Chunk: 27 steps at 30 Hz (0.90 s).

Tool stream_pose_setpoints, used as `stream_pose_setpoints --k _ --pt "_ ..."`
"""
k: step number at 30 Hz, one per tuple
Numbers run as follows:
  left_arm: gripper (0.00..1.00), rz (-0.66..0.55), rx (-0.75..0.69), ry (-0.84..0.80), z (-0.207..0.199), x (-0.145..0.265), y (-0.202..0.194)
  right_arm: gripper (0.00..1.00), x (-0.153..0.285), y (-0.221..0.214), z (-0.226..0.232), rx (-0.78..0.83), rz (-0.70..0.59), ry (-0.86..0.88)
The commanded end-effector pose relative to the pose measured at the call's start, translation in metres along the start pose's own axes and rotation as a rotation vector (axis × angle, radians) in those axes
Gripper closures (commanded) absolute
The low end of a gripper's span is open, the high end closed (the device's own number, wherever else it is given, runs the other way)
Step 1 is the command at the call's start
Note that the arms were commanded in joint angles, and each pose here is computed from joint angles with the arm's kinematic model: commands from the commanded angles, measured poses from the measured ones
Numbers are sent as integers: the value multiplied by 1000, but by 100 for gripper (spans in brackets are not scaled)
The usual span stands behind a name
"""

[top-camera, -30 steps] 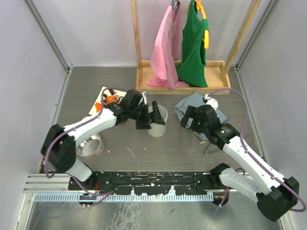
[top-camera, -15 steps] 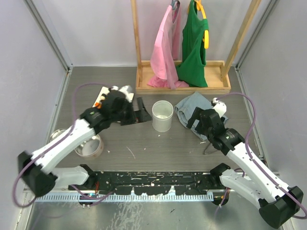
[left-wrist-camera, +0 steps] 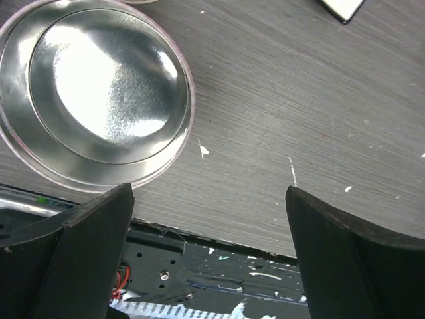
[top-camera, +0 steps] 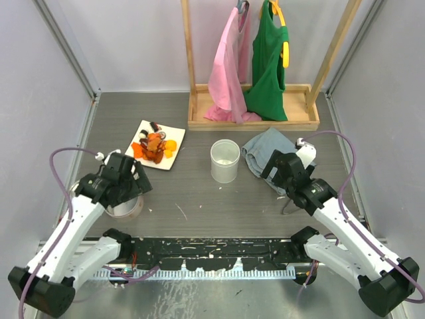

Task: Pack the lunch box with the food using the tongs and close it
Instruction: Move the packing box to the center of the board.

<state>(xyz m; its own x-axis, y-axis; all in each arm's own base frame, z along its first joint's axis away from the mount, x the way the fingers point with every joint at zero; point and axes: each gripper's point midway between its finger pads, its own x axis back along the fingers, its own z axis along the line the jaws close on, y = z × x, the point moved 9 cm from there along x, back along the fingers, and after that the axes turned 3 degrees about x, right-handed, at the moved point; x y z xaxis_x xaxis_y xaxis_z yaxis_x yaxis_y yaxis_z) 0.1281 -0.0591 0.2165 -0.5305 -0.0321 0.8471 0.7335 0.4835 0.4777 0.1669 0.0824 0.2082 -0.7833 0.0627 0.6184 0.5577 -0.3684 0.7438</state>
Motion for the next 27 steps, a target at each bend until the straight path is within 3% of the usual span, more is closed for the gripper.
stream_pose_setpoints --k 1,7,12,20,27 --pt "2 25 -41 57 -7 -18 11 0 5 9 -9 -45 -69 -93" --pt "2 219 -71 -21 -28 -56 1 0 2 7 -35 -118 -21 -206" --pt "2 333 -52 -153 -40 -62 -11 0 -6 13 -63 -240 61 -254" --pt "2 430 -51 -338 -57 -50 -26 0 -12 20 -101 -395 76 -448" --pt "2 447 -170 -429 -105 -40 -50 0 -21 14 -117 -470 141 -620"
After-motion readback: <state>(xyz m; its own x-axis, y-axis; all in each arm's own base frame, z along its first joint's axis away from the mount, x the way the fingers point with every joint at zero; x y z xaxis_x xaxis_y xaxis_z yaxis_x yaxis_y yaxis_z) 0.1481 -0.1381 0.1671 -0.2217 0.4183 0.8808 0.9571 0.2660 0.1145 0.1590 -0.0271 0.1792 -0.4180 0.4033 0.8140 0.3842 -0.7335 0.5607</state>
